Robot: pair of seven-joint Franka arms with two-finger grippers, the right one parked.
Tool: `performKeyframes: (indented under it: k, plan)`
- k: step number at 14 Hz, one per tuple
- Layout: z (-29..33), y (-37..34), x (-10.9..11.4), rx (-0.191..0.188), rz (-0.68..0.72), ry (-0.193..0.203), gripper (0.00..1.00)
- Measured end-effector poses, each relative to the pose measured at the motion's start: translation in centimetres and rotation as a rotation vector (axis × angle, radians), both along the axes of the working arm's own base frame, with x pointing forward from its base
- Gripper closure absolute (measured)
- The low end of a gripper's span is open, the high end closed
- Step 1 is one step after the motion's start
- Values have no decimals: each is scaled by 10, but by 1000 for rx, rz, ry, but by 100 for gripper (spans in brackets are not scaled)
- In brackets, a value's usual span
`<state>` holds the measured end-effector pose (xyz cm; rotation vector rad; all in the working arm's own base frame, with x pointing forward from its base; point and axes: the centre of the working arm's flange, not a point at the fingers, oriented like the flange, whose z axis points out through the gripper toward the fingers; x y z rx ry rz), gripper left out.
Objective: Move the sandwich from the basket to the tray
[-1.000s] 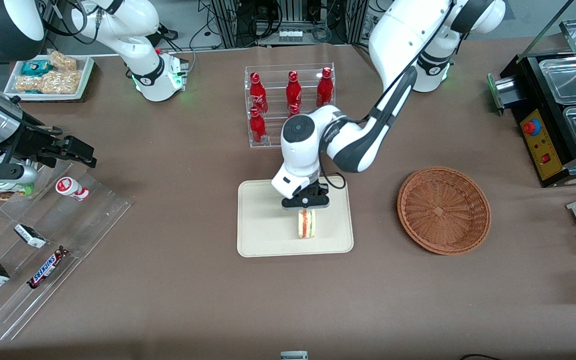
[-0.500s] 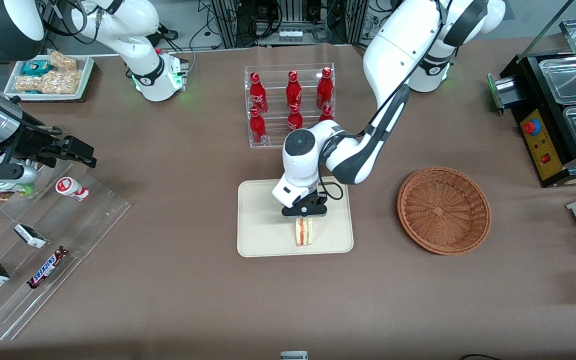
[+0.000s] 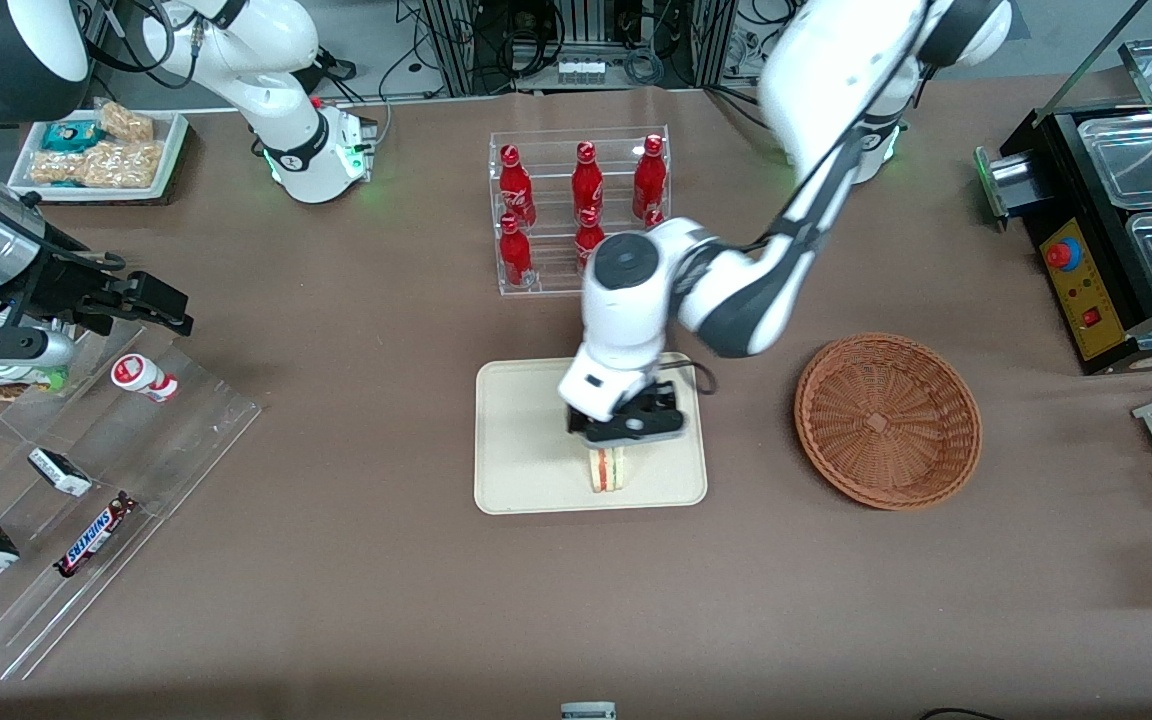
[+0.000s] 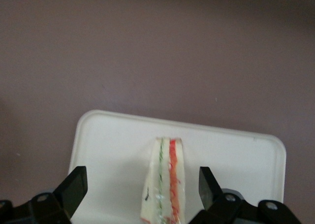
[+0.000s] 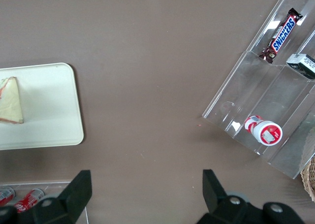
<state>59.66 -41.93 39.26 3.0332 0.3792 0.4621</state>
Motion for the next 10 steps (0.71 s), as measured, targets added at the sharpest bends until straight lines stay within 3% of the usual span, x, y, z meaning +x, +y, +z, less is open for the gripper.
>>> performKeyframes:
  k: [2, 6, 7, 10]
  plan:
    - [68, 72, 20, 19, 120, 5, 0]
    - [149, 193, 15, 121, 258, 104, 0]
    - [160, 215, 9, 127, 277, 132, 0]
    - [184, 272, -21, 95, 240, 191, 0]
